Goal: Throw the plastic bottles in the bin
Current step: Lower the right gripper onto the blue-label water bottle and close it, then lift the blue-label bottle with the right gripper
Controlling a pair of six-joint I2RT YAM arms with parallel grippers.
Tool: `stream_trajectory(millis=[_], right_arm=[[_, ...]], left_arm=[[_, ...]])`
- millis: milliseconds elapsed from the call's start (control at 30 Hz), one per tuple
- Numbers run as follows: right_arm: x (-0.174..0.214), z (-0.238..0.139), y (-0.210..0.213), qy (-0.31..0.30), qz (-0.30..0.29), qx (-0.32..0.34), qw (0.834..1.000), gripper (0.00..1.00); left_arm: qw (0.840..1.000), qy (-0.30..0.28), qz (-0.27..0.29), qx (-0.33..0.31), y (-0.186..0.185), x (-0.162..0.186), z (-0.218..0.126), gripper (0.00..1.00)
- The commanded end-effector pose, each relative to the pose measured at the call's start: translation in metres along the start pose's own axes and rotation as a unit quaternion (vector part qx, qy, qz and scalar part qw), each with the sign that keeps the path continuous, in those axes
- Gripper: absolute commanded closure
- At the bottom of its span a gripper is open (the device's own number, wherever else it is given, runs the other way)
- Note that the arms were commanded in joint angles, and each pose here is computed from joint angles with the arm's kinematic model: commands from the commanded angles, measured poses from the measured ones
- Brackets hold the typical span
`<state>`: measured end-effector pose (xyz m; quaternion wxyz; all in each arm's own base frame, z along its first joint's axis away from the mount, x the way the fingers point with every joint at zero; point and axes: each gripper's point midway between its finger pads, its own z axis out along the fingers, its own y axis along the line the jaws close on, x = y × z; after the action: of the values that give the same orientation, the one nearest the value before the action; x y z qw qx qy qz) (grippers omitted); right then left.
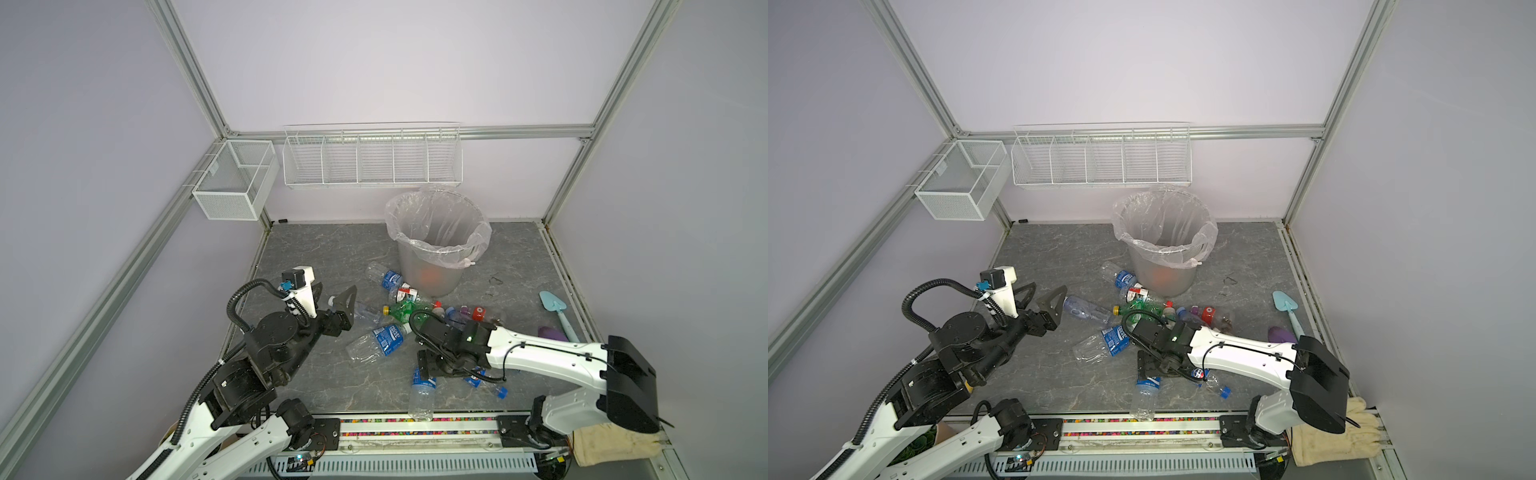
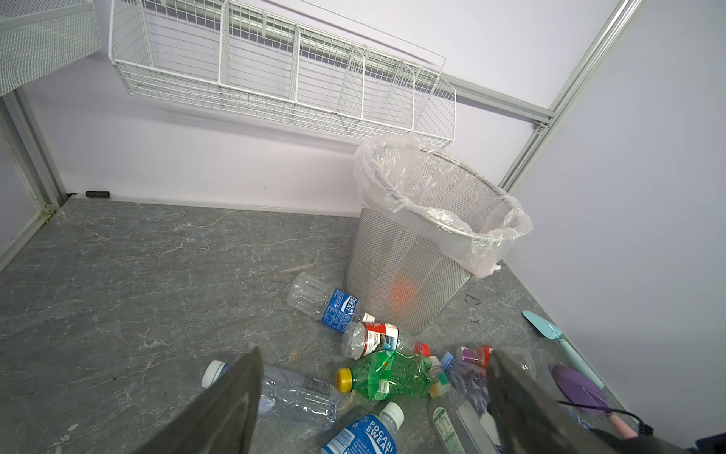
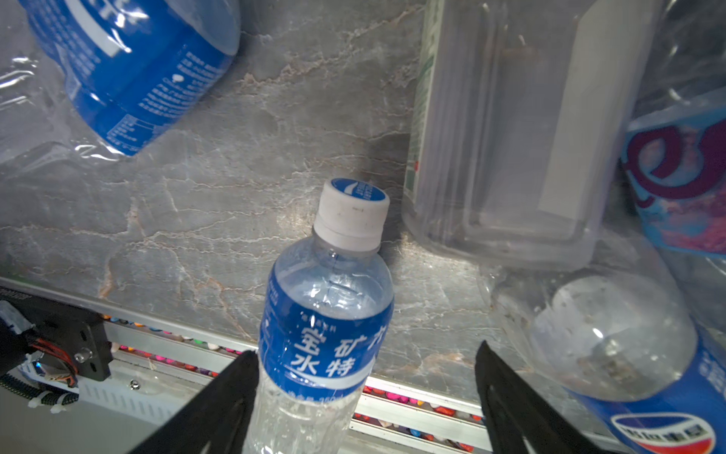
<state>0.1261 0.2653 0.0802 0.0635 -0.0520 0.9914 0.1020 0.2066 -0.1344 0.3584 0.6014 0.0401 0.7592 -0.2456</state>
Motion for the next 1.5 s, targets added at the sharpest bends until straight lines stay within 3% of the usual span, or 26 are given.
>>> stream_trajectory(millis=[0, 333, 633, 700, 733, 767, 800, 1200, 1467], right_arm=[[0.004, 0.008, 0.000, -0.001, 0.027, 0.006, 1.000, 0.10], [0.017, 0.031, 0.022, 0.029, 0.012, -0.013, 0.999, 0.00], [0.023, 0.055, 0.018, 0.038, 0.014, 0.017, 0.999, 0.09], [0.025, 0.059, 0.019, 0.043, 0.013, 0.022, 0.999, 0.24], [0.026, 0.060, 0.019, 0.043, 0.012, 0.024, 0.999, 0.46], [0.026, 0.060, 0.020, 0.041, 0.009, 0.024, 0.999, 0.81], [0.025, 0.058, 0.021, 0.036, 0.007, 0.025, 0.999, 0.93], [0.004, 0.014, 0.035, -0.037, -0.051, 0.043, 0.997, 0.93], [-0.036, -0.061, 0.056, -0.140, -0.122, 0.028, 0.982, 0.93]], left_arm=[[1.000, 0.009, -0.008, -0.015, 0.008, 0.008, -0.001, 0.12], [1.000, 0.016, -0.014, -0.016, 0.010, 0.016, 0.000, 0.13], [1.000, 0.016, -0.018, -0.018, 0.013, 0.018, -0.004, 0.13], [1.000, 0.014, -0.020, -0.019, 0.015, 0.018, -0.006, 0.13], [0.999, 0.015, -0.021, -0.019, 0.015, 0.018, -0.006, 0.14], [0.999, 0.016, -0.020, -0.020, 0.016, 0.019, -0.006, 0.14], [0.999, 0.015, -0.020, -0.020, 0.016, 0.019, -0.007, 0.14], [1.000, 0.012, -0.021, -0.020, 0.016, 0.016, -0.008, 0.15], [0.999, 0.016, -0.020, -0.021, 0.015, 0.017, -0.007, 0.15]])
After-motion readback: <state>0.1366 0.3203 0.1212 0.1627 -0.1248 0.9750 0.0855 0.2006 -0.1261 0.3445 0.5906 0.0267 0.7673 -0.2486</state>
